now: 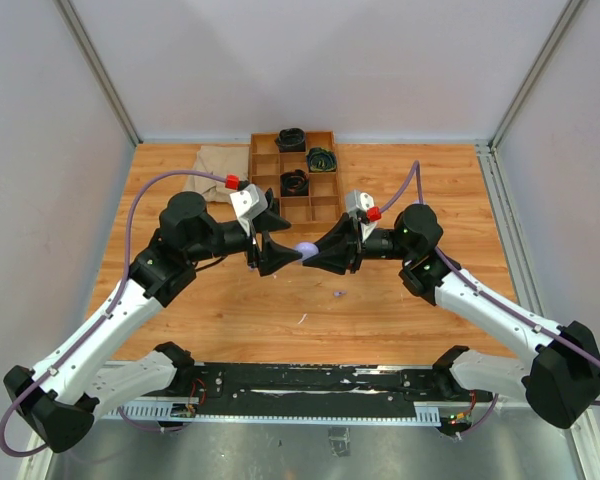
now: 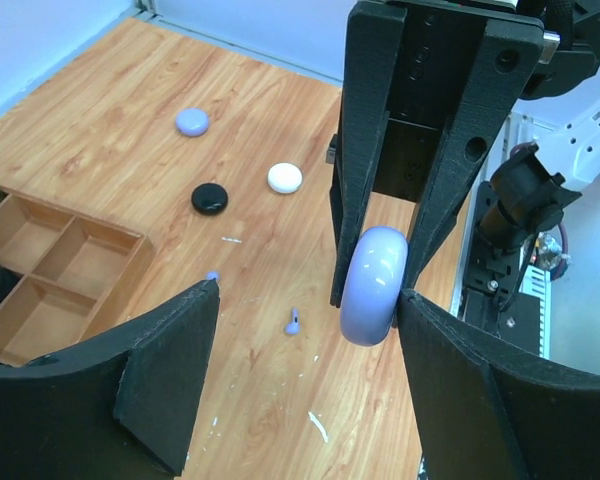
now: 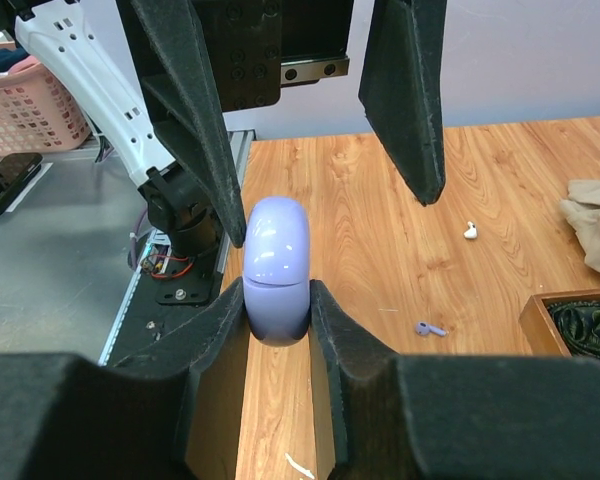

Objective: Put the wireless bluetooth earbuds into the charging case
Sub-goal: Open the charging case, then pick up the earbud from the center of the board.

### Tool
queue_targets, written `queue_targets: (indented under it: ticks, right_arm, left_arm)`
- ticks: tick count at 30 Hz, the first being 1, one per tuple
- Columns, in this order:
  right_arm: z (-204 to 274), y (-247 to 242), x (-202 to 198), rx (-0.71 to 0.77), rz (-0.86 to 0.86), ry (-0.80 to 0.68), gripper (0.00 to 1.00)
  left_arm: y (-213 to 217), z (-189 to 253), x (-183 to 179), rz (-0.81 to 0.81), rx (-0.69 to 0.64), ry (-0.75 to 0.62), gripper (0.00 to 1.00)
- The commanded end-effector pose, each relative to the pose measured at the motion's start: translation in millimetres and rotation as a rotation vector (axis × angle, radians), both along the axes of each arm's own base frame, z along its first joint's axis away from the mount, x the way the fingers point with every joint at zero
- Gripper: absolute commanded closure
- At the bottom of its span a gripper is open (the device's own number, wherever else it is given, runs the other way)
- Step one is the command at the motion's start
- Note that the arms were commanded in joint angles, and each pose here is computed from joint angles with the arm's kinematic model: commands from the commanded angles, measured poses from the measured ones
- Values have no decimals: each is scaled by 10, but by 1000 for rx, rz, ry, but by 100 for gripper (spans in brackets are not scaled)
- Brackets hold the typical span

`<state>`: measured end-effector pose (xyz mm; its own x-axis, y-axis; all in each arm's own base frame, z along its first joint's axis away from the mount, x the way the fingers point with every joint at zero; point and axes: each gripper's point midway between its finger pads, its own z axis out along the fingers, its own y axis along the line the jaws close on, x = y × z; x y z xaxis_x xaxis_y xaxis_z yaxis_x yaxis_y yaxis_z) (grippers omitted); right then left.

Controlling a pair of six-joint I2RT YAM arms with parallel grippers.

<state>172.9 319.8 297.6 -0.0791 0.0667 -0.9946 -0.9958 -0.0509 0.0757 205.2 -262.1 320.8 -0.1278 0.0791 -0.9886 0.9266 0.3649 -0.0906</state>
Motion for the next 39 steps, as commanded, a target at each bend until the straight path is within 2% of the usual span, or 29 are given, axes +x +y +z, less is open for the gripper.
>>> queue_targets:
  ticks: [1, 16, 28, 32, 39]
  right_arm:
    - [38, -57, -41, 14, 10, -38, 91]
    - [-44, -77, -17, -10, -15, -34, 91]
    - [-193, -84, 105, -47, -79, -27, 91]
    - [-346, -116, 229, -81, -156, -29, 91]
    - [-623, -194, 394, -134, -266, -36, 91]
  left_arm:
    - [55, 174, 75, 63, -27, -40, 23]
    - [125, 192, 151, 120, -30, -43, 20]
    - [230, 203, 243, 205, -46, -37, 15]
    - [324, 148, 346, 297, -54, -1, 13]
    - [634, -131, 654, 557, -43, 108, 12]
